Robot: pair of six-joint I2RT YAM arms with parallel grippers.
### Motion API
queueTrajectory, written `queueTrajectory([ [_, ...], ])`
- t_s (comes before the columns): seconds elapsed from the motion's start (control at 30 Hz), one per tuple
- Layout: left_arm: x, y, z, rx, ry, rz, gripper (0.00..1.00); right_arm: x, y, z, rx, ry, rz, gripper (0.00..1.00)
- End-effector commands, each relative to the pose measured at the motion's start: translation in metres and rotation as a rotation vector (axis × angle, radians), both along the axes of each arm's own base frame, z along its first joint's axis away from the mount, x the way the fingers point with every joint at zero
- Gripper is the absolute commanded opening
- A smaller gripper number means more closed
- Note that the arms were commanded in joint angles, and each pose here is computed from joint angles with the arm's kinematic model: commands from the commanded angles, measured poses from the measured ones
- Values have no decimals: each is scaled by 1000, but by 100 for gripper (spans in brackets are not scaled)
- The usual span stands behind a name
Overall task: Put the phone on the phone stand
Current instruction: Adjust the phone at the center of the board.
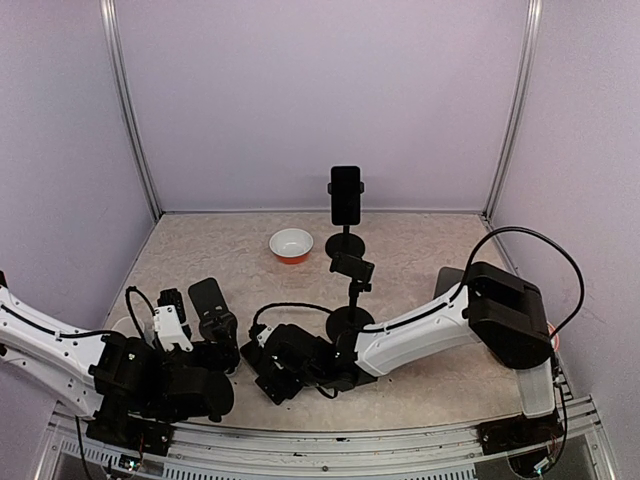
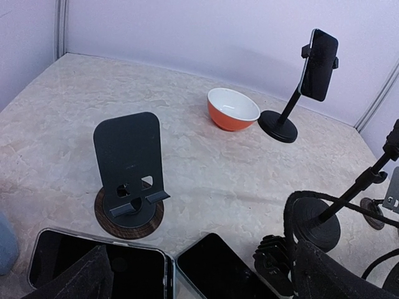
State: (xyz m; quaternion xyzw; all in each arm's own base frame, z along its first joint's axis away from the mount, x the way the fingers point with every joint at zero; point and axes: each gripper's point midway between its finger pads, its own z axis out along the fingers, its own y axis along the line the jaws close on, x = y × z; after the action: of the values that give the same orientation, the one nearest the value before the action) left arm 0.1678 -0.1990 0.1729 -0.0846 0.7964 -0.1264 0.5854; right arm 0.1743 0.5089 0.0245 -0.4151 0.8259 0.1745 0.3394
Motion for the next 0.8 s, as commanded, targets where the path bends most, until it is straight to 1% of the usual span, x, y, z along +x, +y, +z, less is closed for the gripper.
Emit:
queueTrajectory([
  [0.0,0,6,2,9,-17,10,99,4,1,-15,-40,25,-13,96],
  [0.07,0,7,2,6,-16,12,99,3,1,-19,-48,35,-12,96],
  [0.27,0,11,5,7,-23,18,99,5,-5,-31,-77,47,-32,88],
  [0.33,0,13,7,-2,-24,20,99,5,-7,-34,-84,54,-36,84],
  [0.47,1,14,10,-6,-34,21,99,7,-10,-35,-93,48,-39,71],
  [0.63,1,13,12,-8,-35,21,99,9,-11,-24,-72,26,-37,60],
  [0.77,2,12,13,1,-42,22,99,11,-7,1,-13,-20,-15,57],
])
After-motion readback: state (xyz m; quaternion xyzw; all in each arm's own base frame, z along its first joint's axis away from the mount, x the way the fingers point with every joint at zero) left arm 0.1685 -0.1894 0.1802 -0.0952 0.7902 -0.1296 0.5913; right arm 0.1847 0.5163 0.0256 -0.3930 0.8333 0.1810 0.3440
